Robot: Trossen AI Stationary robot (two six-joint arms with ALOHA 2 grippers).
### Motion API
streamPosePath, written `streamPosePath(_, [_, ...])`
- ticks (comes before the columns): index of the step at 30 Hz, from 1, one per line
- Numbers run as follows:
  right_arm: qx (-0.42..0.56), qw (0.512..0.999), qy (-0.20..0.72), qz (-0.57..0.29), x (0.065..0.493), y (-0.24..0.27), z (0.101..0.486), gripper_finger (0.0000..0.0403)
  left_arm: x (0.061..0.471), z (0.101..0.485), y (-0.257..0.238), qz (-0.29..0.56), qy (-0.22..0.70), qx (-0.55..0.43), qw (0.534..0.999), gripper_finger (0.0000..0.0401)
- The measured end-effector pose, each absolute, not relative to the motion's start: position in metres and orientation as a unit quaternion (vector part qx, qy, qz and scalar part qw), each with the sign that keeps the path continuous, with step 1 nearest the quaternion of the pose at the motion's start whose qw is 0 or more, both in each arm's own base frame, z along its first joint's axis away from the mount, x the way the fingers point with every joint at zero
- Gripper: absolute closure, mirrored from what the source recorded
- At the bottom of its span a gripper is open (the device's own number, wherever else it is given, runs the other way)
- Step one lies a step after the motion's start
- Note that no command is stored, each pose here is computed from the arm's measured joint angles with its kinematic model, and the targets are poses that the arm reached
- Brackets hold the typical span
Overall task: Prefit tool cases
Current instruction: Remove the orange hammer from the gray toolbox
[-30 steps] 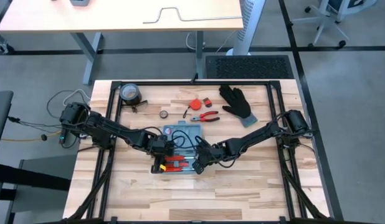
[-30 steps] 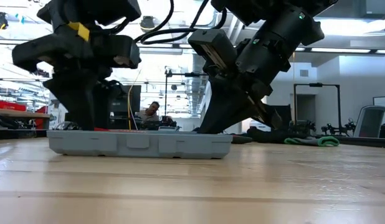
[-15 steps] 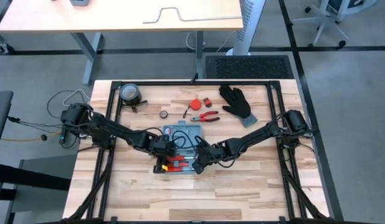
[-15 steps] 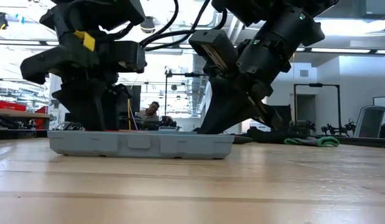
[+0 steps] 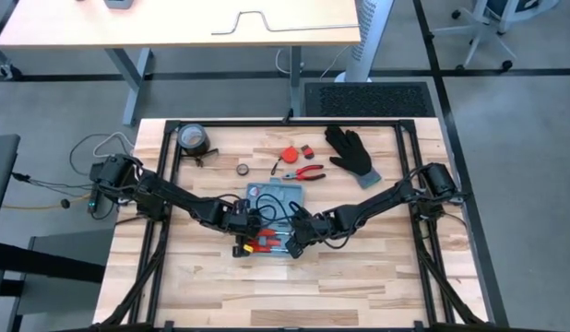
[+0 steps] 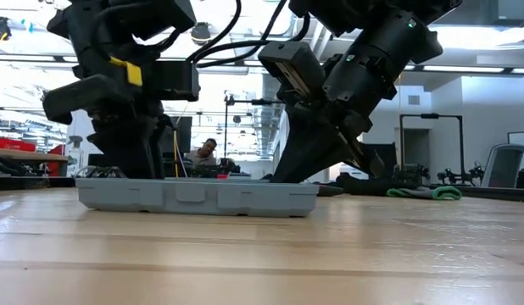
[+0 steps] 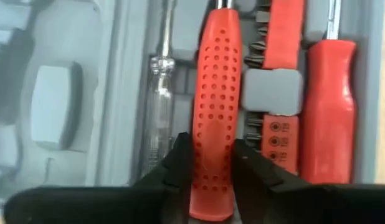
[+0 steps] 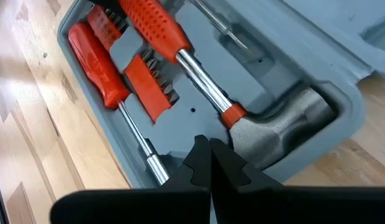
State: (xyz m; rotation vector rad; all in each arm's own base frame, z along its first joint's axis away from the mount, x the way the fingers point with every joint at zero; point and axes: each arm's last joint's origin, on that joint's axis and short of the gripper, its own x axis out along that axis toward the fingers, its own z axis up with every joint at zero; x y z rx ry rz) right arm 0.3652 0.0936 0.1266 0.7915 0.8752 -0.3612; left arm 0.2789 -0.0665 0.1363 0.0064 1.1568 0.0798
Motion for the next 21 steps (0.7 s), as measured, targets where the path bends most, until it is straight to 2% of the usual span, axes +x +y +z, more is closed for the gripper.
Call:
streamPosePath(8, [0.375,0.821,0.399,-0.161,0.365,0.094,0.133,0.0395,0.278,0.138,-0.073,0.044,0.539,-0.021,0.841,0.0331])
streamPosePath(19, [0.345,0.859,0.349,-0.147,0.359,0.093,0.171,0.0389,0.273,0.161,-0.074,0.046,0.500,-0.062,0.863,0.0332])
streamPosePath(20, [0.343,0.860,0.346,-0.150,0.359,0.093,0.172,0.0390,0.273,0.162,-0.074,0.046,0.497,-0.063,0.864,0.0337])
streamPosePath(21, [0.342,0.862,0.343,-0.150,0.358,0.094,0.173,0.0390,0.273,0.165,-0.074,0.046,0.490,-0.067,0.868,0.0362])
